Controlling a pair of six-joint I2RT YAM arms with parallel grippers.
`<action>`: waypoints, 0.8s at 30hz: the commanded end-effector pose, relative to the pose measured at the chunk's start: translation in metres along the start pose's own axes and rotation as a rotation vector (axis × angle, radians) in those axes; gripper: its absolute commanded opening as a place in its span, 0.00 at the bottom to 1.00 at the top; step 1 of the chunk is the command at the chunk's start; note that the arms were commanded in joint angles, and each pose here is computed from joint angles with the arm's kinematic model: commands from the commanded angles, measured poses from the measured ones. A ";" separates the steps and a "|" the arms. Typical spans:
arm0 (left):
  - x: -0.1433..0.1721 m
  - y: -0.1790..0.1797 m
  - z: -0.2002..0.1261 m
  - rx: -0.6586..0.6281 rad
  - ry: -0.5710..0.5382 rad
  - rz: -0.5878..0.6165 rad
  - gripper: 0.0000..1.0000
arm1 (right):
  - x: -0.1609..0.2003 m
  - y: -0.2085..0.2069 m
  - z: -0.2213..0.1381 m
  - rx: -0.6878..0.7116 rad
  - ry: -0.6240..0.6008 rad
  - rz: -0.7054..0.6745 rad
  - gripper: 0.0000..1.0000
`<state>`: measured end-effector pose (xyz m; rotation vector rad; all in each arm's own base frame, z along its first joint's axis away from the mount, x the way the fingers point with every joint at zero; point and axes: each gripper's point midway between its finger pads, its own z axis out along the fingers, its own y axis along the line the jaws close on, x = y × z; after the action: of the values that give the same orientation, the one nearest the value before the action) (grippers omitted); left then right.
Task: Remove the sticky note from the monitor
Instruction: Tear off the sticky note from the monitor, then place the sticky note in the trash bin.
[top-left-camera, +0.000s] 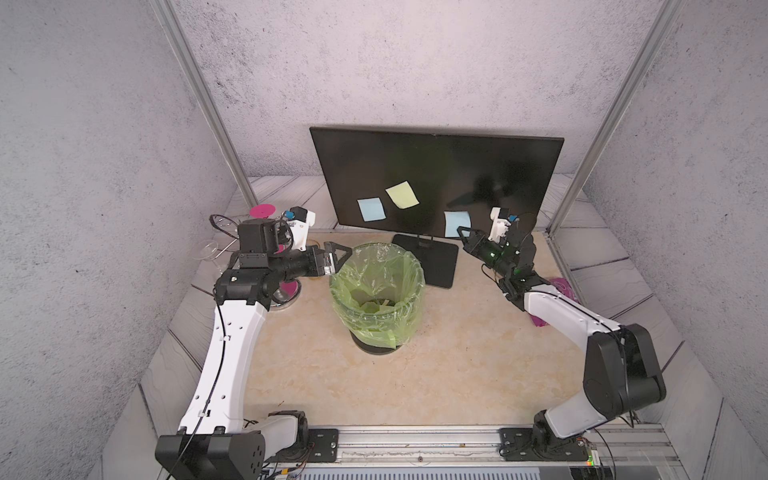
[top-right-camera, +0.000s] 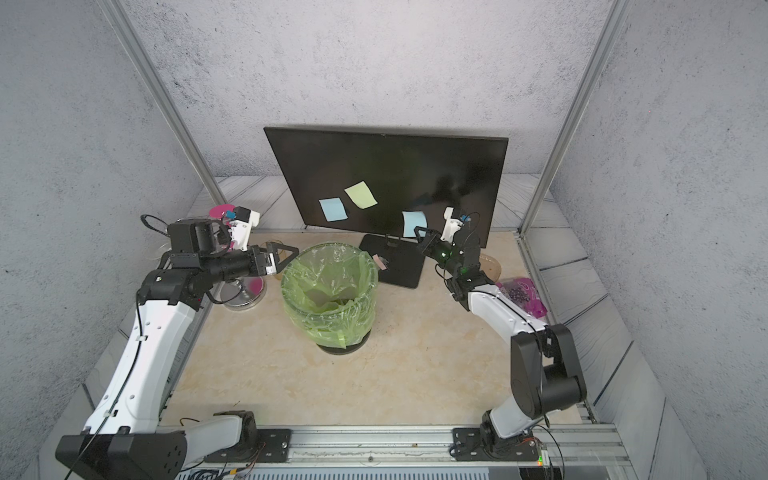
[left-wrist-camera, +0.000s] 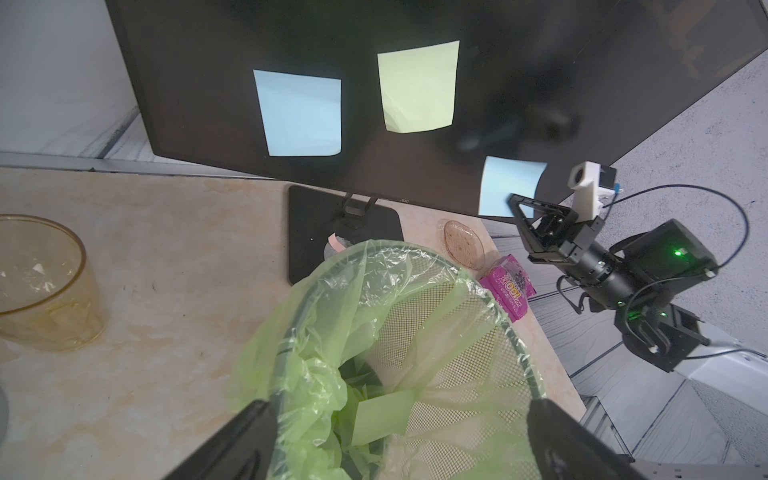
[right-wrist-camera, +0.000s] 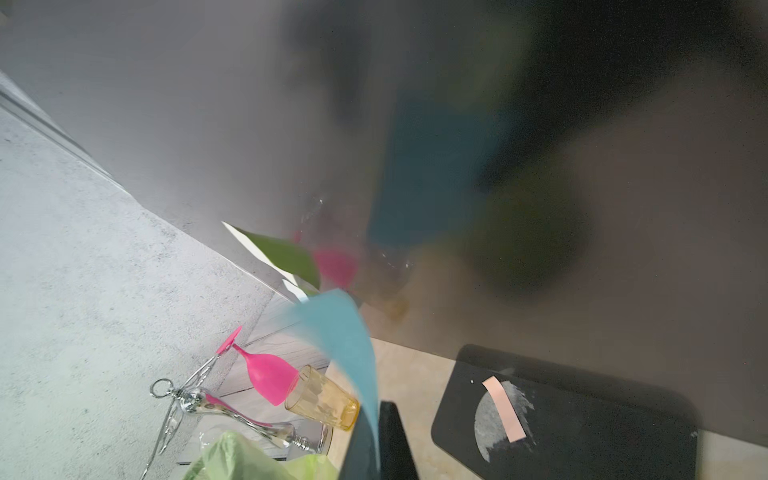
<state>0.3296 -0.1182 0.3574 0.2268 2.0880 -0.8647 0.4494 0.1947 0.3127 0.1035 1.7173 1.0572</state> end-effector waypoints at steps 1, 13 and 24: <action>-0.001 0.000 -0.002 0.005 0.001 0.005 1.00 | -0.008 0.053 -0.019 -0.092 0.030 -0.211 0.00; -0.008 0.002 -0.004 -0.023 -0.004 0.010 1.00 | 0.109 0.172 -0.044 -0.367 0.441 -0.792 0.00; -0.007 0.004 -0.005 -0.037 0.002 0.004 1.00 | 0.142 0.169 -0.026 -0.329 0.531 -0.884 0.14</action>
<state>0.3323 -0.1131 0.3559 0.2043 2.1183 -0.8350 0.2989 0.3564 0.3139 -1.1031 1.7514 0.7511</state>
